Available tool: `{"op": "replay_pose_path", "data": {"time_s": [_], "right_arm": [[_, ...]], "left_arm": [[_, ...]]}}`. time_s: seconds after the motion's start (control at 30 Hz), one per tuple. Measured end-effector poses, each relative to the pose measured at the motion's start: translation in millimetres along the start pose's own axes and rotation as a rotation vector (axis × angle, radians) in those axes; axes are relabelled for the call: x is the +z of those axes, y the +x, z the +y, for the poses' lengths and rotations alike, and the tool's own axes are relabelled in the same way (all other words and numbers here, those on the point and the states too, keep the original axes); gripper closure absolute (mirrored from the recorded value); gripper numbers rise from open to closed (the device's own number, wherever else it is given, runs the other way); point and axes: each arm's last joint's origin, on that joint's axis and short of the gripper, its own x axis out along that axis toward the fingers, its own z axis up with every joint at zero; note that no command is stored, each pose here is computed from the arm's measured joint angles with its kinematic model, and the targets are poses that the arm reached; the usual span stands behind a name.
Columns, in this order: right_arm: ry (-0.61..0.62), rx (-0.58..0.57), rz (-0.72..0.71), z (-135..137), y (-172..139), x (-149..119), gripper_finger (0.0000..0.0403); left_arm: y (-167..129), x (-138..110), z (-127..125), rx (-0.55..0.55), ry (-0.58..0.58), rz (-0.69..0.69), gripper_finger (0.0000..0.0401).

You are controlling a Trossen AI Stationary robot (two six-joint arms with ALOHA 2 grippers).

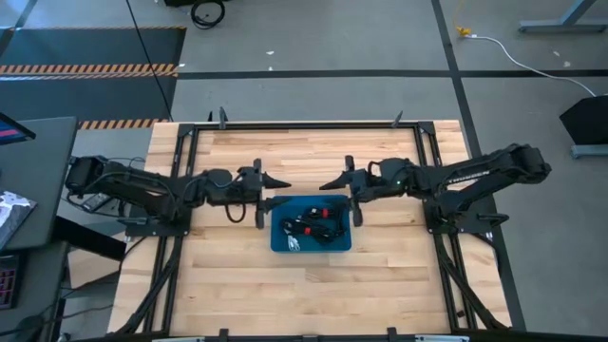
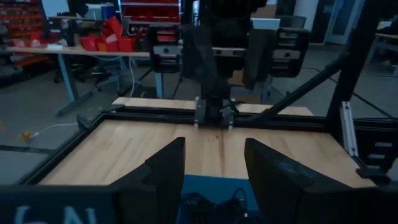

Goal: Pick and place USB-C Cables
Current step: Return to Home Position

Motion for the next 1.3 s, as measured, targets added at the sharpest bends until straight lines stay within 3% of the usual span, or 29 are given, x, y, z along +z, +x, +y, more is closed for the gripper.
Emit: {"op": "replay_pose_path", "data": {"time_s": [0.17, 0.57, 0.93, 1.1, 1.3], "right_arm": [[-0.019, 0.016, -0.160, -1.3, -0.5, -6.5, 0.0253], [0.037, -0.054, -0.038, -13.3, -18.5, -58.5, 0.0253], [0.090, -0.088, -0.112, -16.5, -61.7, -76.2, 0.0253], [0.108, -0.107, -0.116, -18.0, -76.7, -89.1, 0.0253], [0.133, -0.119, -0.129, -17.4, -95.4, -106.0, 0.0253]], "left_arm": [[-0.6, 0.4, -3.1, -0.013, 0.021, -0.004, 0.0228], [-9.8, -2.3, -1.4, 0.010, 0.077, 0.059, 0.0228], [-79.9, -64.3, 19.0, 0.039, -0.036, -0.247, 0.0228], [-105.1, -88.4, 26.6, 0.052, -0.076, -0.262, 0.0228], [-113.3, -93.4, 28.1, 0.055, -0.084, -0.229, 0.0228]]}}
